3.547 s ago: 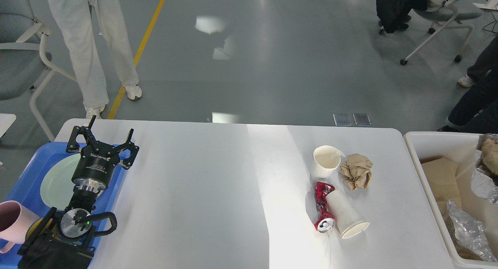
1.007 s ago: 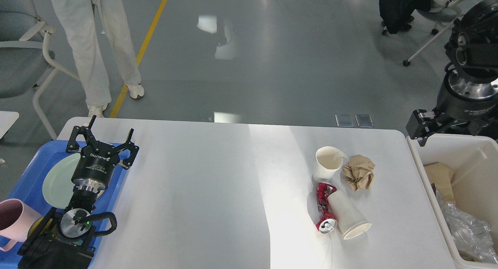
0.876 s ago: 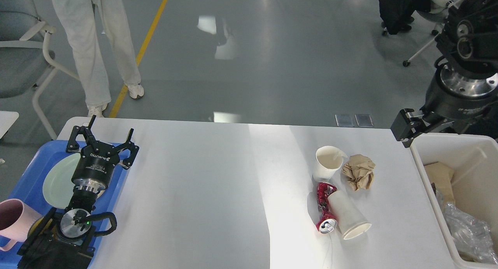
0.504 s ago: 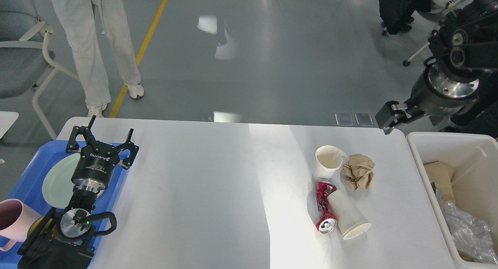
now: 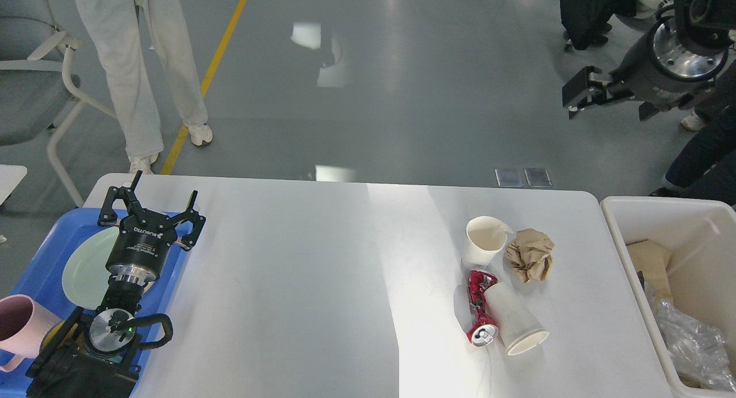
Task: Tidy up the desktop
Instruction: 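Move the right gripper down to the white paper cup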
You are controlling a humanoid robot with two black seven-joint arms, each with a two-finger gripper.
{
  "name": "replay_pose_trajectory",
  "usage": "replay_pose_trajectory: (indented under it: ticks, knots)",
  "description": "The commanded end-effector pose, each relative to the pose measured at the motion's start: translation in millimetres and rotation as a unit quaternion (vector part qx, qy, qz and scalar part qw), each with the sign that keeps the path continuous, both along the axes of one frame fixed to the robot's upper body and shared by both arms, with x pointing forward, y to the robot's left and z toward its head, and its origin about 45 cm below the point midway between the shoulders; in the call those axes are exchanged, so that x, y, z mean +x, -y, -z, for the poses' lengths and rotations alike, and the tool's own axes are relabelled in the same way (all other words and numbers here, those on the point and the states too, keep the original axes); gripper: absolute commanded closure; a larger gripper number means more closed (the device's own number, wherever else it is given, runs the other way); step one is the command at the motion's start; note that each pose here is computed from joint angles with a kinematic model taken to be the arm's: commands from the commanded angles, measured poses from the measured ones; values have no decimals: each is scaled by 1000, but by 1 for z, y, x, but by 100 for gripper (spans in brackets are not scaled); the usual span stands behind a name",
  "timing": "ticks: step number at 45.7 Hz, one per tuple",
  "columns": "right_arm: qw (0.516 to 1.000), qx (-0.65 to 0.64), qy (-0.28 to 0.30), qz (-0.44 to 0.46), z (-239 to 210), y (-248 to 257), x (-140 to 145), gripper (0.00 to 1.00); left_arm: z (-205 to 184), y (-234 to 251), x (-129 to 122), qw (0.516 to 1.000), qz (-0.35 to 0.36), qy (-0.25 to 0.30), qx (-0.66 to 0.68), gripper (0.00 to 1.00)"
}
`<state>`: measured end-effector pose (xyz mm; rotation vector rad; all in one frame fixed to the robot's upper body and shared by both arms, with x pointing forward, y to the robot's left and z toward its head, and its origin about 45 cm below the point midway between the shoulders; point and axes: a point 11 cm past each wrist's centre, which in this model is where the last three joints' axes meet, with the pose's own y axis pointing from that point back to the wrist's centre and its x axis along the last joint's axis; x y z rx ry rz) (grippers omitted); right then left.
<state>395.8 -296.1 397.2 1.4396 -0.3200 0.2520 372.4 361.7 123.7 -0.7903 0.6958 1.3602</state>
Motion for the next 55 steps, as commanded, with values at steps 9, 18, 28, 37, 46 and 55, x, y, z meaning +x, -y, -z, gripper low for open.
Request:
replay_pose_trajectory:
  ticks: [9,18,28,37,46,55]
  knots:
    - [989,20,-147,-29,37,-25,-91,0,0,0,0,1000,0,0,0,3]
    - [989,17,-141,-31,35,-26,-90,0,0,0,0,1000,0,0,0,3]
    - [991,13,-131,-37,31,-29,-87,0,0,0,0,1000,0,0,0,3]
    - [994,11,-106,-31,24,-25,-71,0,0,0,0,1000,0,0,0,3]
    - [994,-5,-102,-47,39,-34,-58,0,0,0,0,1000,0,0,0,3]
    - [994,20,-90,-54,88,-45,-49,0,0,0,0,1000,0,0,0,3]
